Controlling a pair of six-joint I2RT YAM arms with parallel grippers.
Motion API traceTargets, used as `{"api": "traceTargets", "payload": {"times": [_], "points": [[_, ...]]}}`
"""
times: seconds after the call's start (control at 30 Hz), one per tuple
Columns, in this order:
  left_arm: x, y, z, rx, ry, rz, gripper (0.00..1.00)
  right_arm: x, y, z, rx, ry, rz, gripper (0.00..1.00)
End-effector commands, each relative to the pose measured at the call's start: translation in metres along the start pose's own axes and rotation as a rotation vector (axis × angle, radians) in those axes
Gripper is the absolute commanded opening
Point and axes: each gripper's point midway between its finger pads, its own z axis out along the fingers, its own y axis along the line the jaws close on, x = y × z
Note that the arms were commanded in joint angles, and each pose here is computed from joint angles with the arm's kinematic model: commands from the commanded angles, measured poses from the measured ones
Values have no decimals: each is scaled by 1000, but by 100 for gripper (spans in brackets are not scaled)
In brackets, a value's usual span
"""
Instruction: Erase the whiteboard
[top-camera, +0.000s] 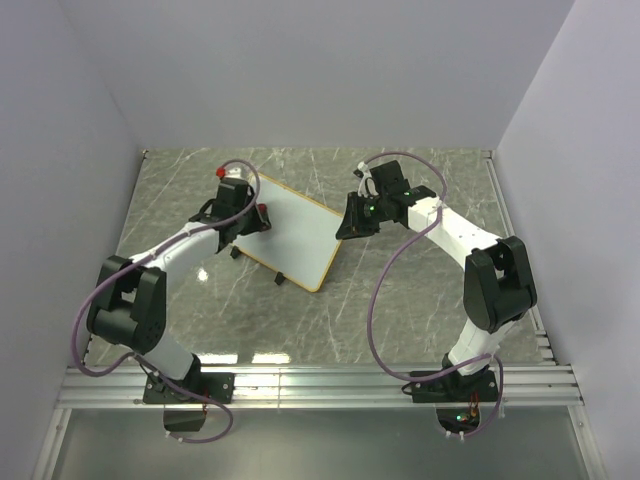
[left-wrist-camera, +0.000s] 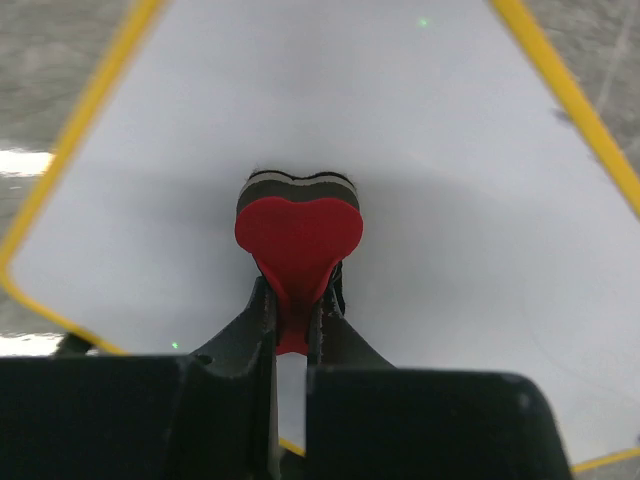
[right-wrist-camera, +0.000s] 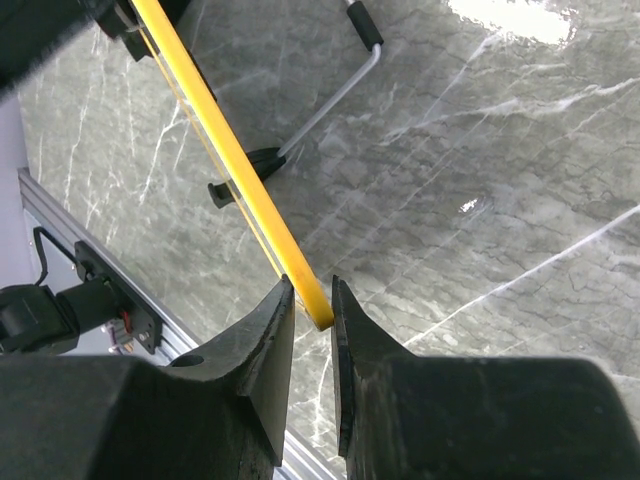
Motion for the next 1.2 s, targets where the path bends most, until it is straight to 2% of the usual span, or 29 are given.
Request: {"api": "traceTargets", "payload": {"times": [0.0, 0.13, 0.3, 0.6, 0.87, 1.17], "points": [[-21, 27, 1, -65, -9, -34, 0, -1, -8, 2, 52, -15, -67, 0], [-33, 49, 2, -103, -20, -50, 0, 3, -9, -1, 59, -14, -76, 0], [-38, 46, -5, -80, -33, -56, 0, 5, -10, -3, 61, -14, -80, 0], [-52, -1, -26, 104, -32, -55, 0, 0, -7, 0, 43, -22, -78, 0], [-55, -49, -10, 164, 5, 9, 0, 0, -4, 0, 31, -25, -76, 0], [-34, -17, 10, 26, 50, 5, 0, 6, -5, -9, 43, -32, -93, 0]]}}
